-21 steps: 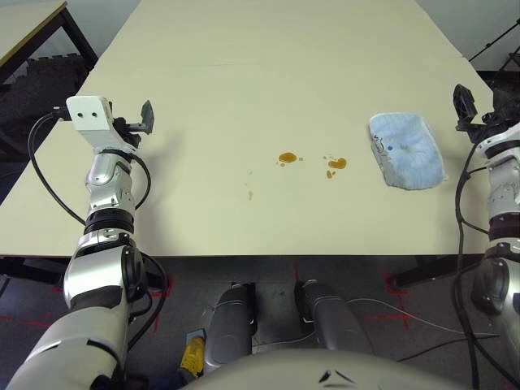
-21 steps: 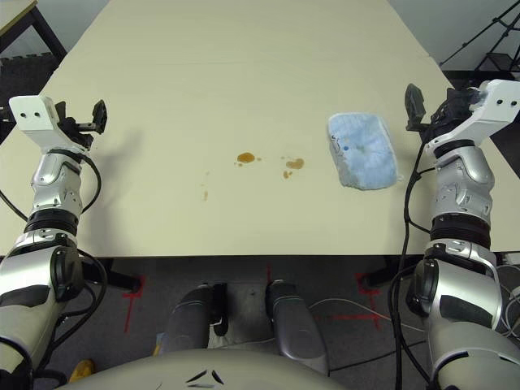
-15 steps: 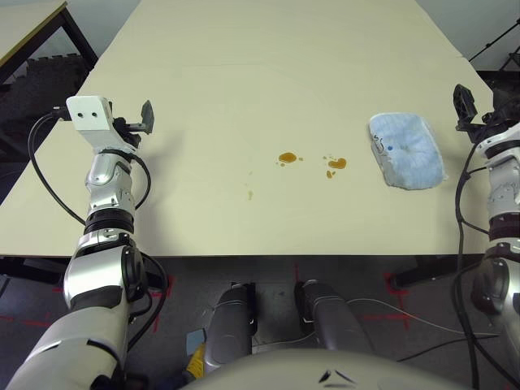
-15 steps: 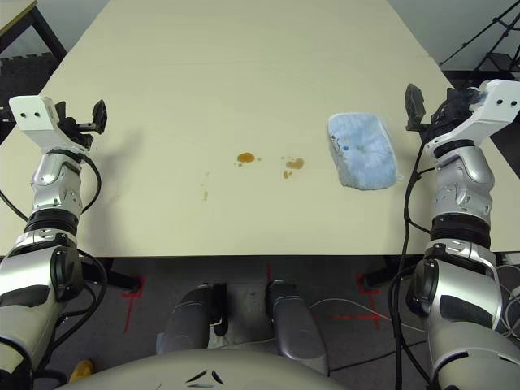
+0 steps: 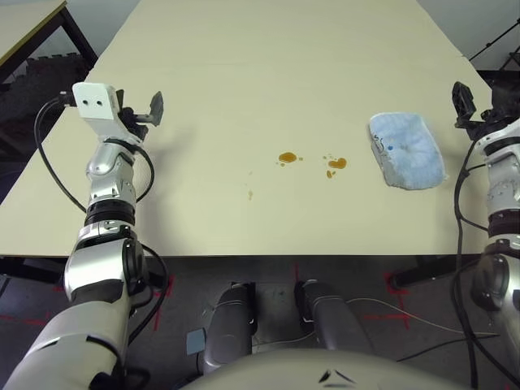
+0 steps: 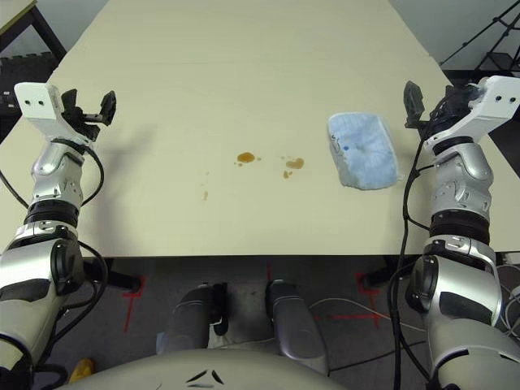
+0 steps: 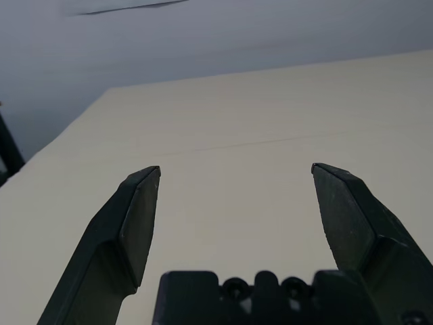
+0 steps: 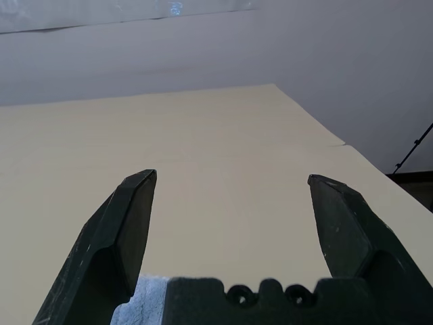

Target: Wipe the water off the table with a rag.

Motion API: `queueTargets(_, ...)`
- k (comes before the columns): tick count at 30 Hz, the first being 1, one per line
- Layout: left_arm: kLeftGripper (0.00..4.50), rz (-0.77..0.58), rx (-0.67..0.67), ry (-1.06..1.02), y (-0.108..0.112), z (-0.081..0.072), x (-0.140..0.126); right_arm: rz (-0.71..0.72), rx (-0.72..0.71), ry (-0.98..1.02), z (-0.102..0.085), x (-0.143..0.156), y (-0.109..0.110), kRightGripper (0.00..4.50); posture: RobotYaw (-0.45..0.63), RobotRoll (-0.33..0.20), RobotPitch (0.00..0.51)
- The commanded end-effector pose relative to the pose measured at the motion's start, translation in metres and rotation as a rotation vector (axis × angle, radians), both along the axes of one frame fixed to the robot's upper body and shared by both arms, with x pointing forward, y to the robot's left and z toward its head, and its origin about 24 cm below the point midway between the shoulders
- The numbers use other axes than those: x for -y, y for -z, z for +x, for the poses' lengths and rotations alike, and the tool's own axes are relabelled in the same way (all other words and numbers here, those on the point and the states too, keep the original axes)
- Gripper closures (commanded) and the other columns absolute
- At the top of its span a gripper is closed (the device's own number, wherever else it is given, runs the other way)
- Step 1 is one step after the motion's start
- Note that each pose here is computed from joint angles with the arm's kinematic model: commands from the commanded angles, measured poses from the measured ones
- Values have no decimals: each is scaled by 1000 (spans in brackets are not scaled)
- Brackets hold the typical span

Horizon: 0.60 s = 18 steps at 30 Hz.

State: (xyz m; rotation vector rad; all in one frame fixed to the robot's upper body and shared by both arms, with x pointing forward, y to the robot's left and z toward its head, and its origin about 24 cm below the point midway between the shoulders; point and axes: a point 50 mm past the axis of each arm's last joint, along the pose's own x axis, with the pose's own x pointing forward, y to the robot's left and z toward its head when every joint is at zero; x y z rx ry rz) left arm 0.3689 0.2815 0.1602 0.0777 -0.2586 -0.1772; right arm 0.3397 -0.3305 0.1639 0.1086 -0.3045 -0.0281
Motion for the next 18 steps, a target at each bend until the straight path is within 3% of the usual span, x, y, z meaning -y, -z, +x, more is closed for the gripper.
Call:
queueTargets(1,0,13,-22,166,-4,2,18,3,-5,-6,3,-2,0,43,-169,0,157)
queueTargets(7,0,41,-181,464,8,-6,41,-9,-2,-11,4,-1,-5,43,-184,0,148)
queueTargets(13,0,96,-361,731,21,-27,52,-18,-4,-12,1,2,-8,43,-205,0,142)
queueTargets(18,0,104,-393,903,24,-41,59,-27,-25,-16,-1,6,-9,43,-217,0,141)
